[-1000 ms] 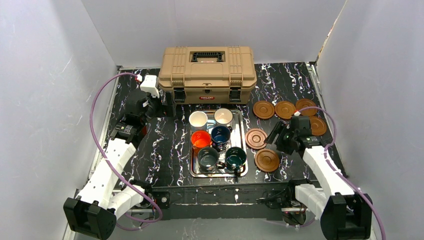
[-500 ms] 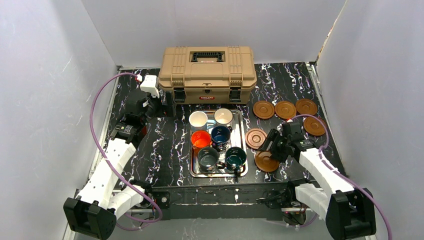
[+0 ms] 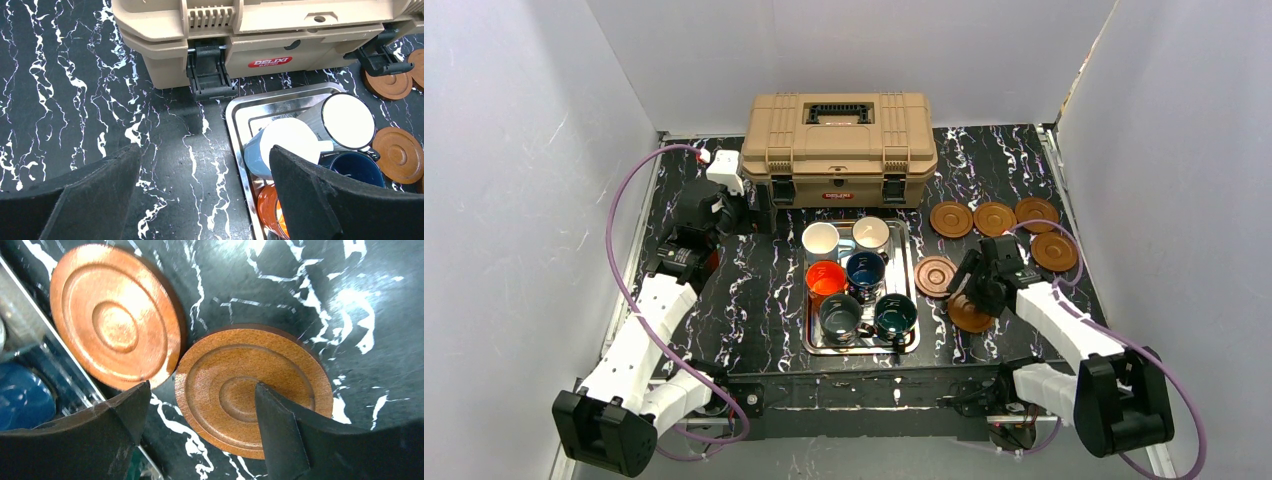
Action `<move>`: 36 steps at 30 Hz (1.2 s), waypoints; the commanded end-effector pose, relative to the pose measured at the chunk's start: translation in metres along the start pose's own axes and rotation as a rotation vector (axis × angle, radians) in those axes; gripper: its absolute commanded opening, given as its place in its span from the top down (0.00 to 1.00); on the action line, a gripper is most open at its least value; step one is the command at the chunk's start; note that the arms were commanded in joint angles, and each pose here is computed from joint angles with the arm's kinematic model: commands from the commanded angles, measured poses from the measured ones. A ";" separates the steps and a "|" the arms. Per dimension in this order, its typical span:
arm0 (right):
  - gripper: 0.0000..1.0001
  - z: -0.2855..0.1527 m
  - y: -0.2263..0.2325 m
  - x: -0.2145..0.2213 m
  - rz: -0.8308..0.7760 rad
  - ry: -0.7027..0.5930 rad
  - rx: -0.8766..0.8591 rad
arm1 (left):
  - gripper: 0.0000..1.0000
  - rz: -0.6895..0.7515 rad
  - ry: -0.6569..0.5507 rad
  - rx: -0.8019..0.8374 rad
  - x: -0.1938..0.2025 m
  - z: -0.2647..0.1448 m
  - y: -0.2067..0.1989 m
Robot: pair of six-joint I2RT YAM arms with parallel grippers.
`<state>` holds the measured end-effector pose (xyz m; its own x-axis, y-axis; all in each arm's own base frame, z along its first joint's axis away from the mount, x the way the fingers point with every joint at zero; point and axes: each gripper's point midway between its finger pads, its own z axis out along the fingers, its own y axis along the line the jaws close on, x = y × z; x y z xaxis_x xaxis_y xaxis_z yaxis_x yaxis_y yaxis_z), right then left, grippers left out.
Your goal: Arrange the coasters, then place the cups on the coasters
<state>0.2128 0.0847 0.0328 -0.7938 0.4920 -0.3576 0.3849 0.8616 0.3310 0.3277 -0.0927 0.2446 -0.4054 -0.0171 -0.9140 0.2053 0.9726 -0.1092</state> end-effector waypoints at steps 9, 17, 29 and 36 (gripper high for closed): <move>0.15 0.022 -0.015 -0.065 -0.010 -0.171 0.146 | 0.02 0.007 -0.001 0.008 -0.003 -0.002 -0.002; 0.16 0.036 -0.020 -0.087 0.011 -0.201 0.152 | 0.02 0.010 0.003 0.007 -0.002 -0.001 -0.002; 0.15 0.053 -0.032 -0.113 0.041 -0.217 0.150 | 0.02 0.011 0.013 0.006 0.000 0.001 -0.001; 0.16 0.062 -0.031 -0.124 0.039 -0.217 0.148 | 0.02 0.013 0.014 0.006 0.000 0.002 -0.002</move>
<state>0.3348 0.0065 0.0315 -0.6168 0.5398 -0.5729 0.4871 0.8335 0.2609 0.3300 -0.0933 0.2382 -0.4227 -0.0120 -0.9062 0.2034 0.9732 -0.1077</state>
